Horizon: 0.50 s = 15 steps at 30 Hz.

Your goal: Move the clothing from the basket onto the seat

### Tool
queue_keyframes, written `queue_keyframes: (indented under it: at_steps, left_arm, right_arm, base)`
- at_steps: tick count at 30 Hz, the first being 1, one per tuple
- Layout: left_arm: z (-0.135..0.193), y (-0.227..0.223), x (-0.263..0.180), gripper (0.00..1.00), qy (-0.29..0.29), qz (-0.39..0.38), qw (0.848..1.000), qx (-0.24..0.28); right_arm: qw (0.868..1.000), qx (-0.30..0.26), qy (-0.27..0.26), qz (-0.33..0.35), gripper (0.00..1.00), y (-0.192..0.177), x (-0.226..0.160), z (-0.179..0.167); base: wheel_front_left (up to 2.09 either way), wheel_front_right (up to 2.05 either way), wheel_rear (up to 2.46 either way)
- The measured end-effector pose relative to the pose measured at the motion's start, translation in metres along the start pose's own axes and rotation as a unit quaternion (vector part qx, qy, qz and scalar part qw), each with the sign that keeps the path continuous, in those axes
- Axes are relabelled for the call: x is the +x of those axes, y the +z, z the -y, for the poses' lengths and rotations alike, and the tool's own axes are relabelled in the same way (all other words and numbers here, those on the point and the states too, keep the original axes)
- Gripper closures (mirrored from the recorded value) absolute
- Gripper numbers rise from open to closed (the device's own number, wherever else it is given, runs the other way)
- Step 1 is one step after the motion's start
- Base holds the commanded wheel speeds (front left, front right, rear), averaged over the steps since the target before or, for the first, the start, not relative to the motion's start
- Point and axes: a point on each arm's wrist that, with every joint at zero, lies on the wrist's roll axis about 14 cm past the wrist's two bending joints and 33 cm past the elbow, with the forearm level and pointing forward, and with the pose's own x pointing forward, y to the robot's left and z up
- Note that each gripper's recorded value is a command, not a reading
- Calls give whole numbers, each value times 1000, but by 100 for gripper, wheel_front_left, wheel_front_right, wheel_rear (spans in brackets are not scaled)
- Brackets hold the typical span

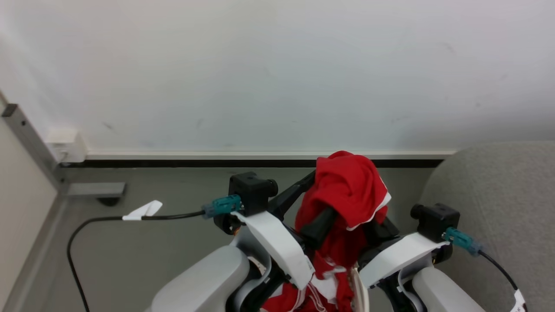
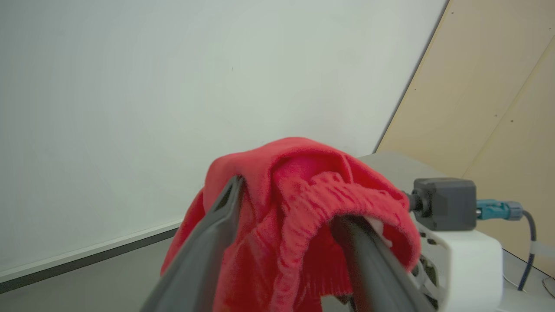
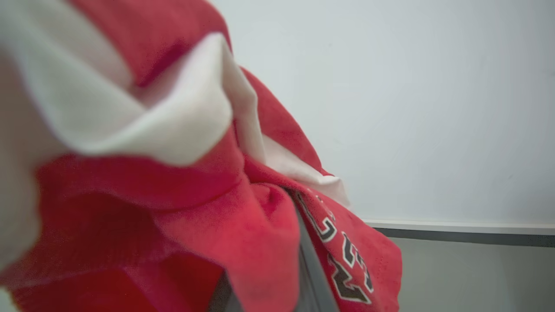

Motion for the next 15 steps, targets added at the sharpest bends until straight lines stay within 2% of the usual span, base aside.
queue_keyframes:
  at_steps: [8,15]
  left_arm:
    - [41,-23,17,0,-74,-24,997,-20]
    - [86,-54,24,0,-156,-63,985,-41]
  right_arm:
    - [991,-29,-96,86,100,56,-34,62]
    - [970,-56,-188,145,100,103,-86,114]
  base:
    - [0,0,0]
    - [0,0,0]
